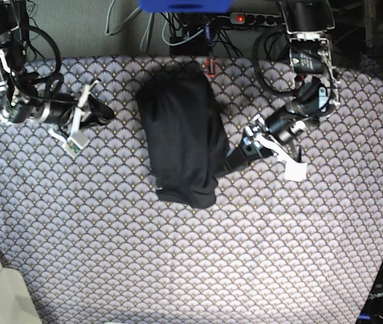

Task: Fold the T-shirt properly
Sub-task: 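Press the left gripper along the bundle's side to tuck loose fabric, then push the bundle's lower end with the left gripper to square it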

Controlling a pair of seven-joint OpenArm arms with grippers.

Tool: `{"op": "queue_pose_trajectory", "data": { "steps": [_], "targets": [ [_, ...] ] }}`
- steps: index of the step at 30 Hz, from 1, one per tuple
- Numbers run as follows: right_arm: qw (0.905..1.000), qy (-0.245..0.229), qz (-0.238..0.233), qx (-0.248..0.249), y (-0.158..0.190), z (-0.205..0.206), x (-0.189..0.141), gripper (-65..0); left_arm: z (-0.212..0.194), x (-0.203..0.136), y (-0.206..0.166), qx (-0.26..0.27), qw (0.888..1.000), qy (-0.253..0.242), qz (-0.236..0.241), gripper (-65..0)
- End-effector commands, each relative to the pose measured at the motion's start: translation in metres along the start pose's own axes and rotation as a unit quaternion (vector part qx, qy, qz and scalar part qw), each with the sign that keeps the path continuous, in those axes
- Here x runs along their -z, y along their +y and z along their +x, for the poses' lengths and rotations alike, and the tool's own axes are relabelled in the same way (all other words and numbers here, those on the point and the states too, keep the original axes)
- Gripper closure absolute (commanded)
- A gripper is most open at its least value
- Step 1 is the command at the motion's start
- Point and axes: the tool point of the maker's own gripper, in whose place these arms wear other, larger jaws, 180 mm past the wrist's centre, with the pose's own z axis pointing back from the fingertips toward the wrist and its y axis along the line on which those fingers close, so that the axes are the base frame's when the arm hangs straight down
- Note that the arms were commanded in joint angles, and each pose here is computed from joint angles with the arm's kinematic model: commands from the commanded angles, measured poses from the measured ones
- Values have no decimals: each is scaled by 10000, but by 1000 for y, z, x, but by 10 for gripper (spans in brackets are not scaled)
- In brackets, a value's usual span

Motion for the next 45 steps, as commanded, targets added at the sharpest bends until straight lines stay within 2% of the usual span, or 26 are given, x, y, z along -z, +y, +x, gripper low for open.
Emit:
{"op": "queue_pose_trajectory", "data": {
  "steps": [1,5,10,14,16,20,26,35,38,43,45],
  "targets": [
    [9998,-191,10,-87,-3,13,-6,-46,19,1,-16,71,9991,-292,-304,-151],
    [9998,-186,9,-81,-3,12,-6,-47,29,-3,-27,-145,9966,-516,-619,-291],
    [9998,-194,9,-81,-3,12,-6,-47,39,1,-31,-144,9956,-577,-729,-349],
    [9998,-194,9,-81,-3,12,-6,-47,33,9,-35,-169,9955,-486,-801,-470],
    [9998,-194,1,-89,-4,13,-7,-47,32,15,-42,-125,9951,-414,-889,-509],
    [9998,-196,-3,-92,-4,13,-7,-47,29,18,-42,-212,9952,-396,-872,-506],
    [9998,-196,-10,-101,-4,13,-7,-47,16,33,-26,-244,9978,-160,-598,-506],
    [9997,-211,-22,-110,-5,15,-7,-47,6,52,-33,-25,9989,6,-467,-496],
    [9997,-210,-32,-112,-6,15,-8,-47,4,54,-31,48,9993,55,-376,-452],
    [9997,-210,-32,-112,-6,15,-8,-47,4,58,-29,218,9993,150,-273,-297],
    [9997,-210,-32,-112,-6,15,-8,-47,-1,60,-24,118,9994,214,-238,-236]
  ]
}}
